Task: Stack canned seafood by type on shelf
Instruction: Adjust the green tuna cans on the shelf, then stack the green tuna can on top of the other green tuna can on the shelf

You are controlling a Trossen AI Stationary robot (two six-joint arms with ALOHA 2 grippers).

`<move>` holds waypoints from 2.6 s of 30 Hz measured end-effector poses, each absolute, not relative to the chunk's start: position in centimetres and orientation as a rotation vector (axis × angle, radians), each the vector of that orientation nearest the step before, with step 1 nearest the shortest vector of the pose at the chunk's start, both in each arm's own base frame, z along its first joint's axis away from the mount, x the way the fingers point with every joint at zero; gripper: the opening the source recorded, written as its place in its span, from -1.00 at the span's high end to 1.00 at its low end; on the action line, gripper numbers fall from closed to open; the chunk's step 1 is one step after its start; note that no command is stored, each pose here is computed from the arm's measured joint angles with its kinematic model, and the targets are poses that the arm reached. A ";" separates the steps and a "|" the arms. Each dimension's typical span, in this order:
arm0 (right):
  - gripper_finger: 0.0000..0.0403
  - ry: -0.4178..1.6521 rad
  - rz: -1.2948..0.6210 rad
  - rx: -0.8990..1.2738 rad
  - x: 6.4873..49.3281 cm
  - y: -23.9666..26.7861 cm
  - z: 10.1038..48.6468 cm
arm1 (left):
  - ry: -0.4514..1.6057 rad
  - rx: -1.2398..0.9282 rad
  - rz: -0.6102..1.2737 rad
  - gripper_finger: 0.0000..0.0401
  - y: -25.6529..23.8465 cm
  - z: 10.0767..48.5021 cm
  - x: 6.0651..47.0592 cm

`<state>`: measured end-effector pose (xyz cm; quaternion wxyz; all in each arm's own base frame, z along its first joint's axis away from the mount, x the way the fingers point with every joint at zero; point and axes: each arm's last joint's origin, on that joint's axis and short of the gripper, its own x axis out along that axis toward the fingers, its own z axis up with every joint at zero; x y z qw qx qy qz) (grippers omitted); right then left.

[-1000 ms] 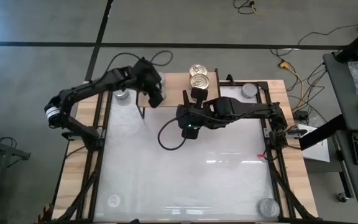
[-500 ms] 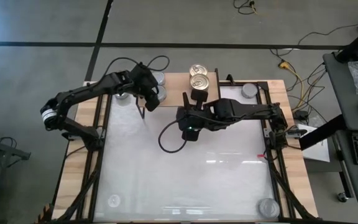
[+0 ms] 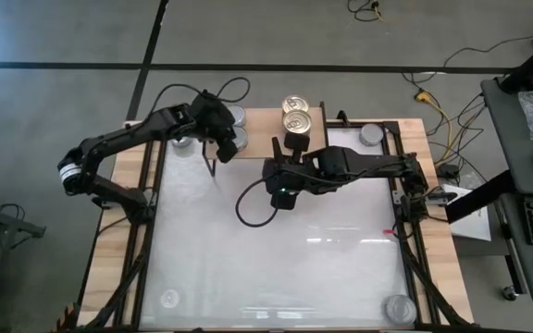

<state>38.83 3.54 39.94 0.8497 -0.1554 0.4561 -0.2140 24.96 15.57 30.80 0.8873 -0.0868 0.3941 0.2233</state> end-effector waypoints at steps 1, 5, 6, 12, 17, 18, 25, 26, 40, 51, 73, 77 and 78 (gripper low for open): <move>0.95 0.961 -0.451 -0.327 38.8 3.5 39.9 | 0.829 -0.179 0.461 1.00 15.7 30.5 25.1; 0.95 0.961 -0.454 -0.321 38.8 3.6 39.9 | 0.866 -0.176 0.454 1.00 16.0 29.5 25.6; 0.95 0.963 -0.454 -0.323 38.8 3.5 39.9 | 0.872 -0.165 0.462 1.00 16.1 29.4 25.7; 0.95 0.977 -0.453 -0.328 38.7 3.5 39.8 | 0.885 -0.154 0.469 1.00 15.9 29.4 25.6; 0.95 0.986 -0.456 -0.325 38.6 3.5 39.8 | 0.925 -0.165 0.462 1.00 15.6 29.5 25.1; 0.95 0.986 -0.456 -0.325 38.6 3.5 39.8 | 0.925 -0.166 0.462 1.00 15.5 29.5 25.1; 0.95 0.985 -0.457 -0.322 38.6 3.5 39.8 | 0.925 -0.166 0.457 1.00 15.5 29.5 25.1; 0.95 0.985 -0.457 -0.322 38.6 3.5 39.8 | 0.925 -0.166 0.457 1.00 15.5 29.5 25.1; 0.79 0.998 -0.443 -0.330 38.5 3.5 39.7 | 0.905 -0.167 0.462 0.71 15.6 29.7 25.2; 0.45 1.001 -0.461 -0.322 38.5 3.5 39.6 | 0.760 -0.099 0.468 0.22 14.2 34.5 23.1; 0.15 1.026 -0.465 -0.321 38.7 3.7 38.7 | 0.833 -0.395 0.626 0.24 7.6 33.3 12.3; 0.13 1.018 -0.479 -0.296 38.6 3.7 38.7 | 0.773 -0.467 0.663 0.24 7.5 30.6 12.2; 0.13 1.016 -0.484 -0.286 38.6 3.7 38.7 | 0.757 -0.476 0.670 0.24 7.5 29.9 12.3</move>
